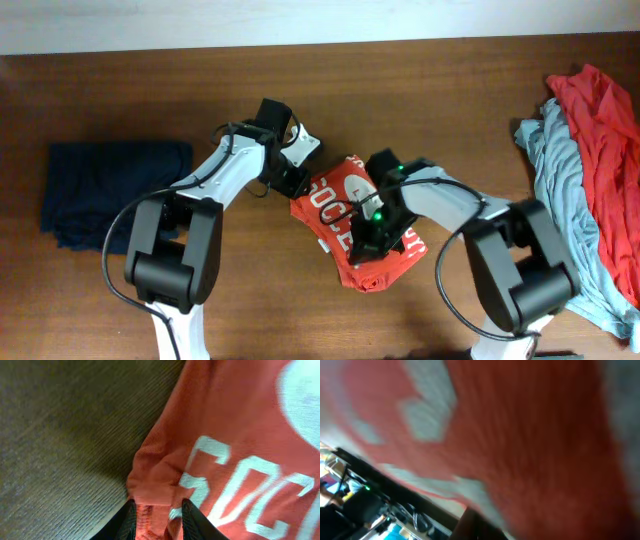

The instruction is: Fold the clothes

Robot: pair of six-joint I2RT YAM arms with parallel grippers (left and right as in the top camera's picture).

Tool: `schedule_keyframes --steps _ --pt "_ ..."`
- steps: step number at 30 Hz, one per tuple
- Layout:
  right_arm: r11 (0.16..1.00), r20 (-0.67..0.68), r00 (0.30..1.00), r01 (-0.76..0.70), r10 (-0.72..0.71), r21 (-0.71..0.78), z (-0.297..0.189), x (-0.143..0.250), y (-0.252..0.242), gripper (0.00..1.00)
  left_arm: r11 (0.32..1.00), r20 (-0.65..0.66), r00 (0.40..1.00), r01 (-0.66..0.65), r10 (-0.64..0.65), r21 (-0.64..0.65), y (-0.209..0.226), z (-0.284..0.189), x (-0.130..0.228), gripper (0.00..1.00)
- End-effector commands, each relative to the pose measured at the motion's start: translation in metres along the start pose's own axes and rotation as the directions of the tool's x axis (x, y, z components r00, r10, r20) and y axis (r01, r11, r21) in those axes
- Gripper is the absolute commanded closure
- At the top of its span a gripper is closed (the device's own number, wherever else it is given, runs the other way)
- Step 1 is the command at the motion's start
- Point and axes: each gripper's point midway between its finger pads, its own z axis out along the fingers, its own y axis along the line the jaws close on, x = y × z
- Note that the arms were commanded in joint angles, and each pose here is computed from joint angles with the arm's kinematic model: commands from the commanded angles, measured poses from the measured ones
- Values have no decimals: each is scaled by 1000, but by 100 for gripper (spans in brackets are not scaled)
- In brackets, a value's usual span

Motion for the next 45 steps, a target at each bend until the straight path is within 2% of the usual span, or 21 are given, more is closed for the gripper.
schedule_keyframes --steps 1,7,11,13,14,16,18,19,20,22,26,27,35,40,45 --pt "992 -36 997 -71 75 101 4 9 -24 96 997 -52 999 -18 14 -75 15 6 9 70" --pt "990 -82 990 123 -117 73 -3 22 -20 96 993 -65 998 -16 8 -113 22 -1 7 74" --pt "953 -52 953 299 -297 40 -21 32 -5 95 993 -53 999 -3 -3 -119 23 -34 -13 73" --pt "934 -3 935 355 -355 42 -33 33 4 92 992 -33 999 -4 0 -124 22 -52 -26 59" --pt "917 48 917 392 -396 71 -46 33 10 88 992 -13 1000 -9 8 -127 19 -66 -37 46" --pt "904 109 901 405 -420 138 -63 30 12 76 991 20 1000 -17 20 -130 17 -79 -50 34" --pt "919 188 912 321 -365 229 -82 24 6 60 990 39 999 -28 34 -137 18 -82 -56 23" --pt "931 236 920 247 -313 270 -92 21 1 55 991 44 998 -31 37 -133 17 -81 -58 21" --pt "938 272 925 185 -267 292 -98 18 -4 54 992 41 998 -36 41 -120 16 -79 -57 20" --pt "947 335 926 63 -173 314 -108 14 -15 57 997 34 997 -62 64 -51 6 -71 -55 20" --pt "953 353 929 -2 -111 304 -112 9 -26 66 986 15 992 -123 122 109 -15 -53 -47 20" --pt "954 355 930 -17 -95 301 -113 7 -30 71 985 -2 992 -121 123 120 -14 -46 -43 20" --pt "947 383 920 -191 82 257 -115 -2 -53 81 979 -71 987 -131 144 157 -6 -11 -28 19" --pt "937 356 923 -244 145 252 -102 -10 -62 87 962 -84 976 -179 200 206 -17 1 -23 19" --pt "926 297 937 -267 184 268 -85 -13 -72 89 946 -121 959 -226 258 231 -33 16 -16 18"
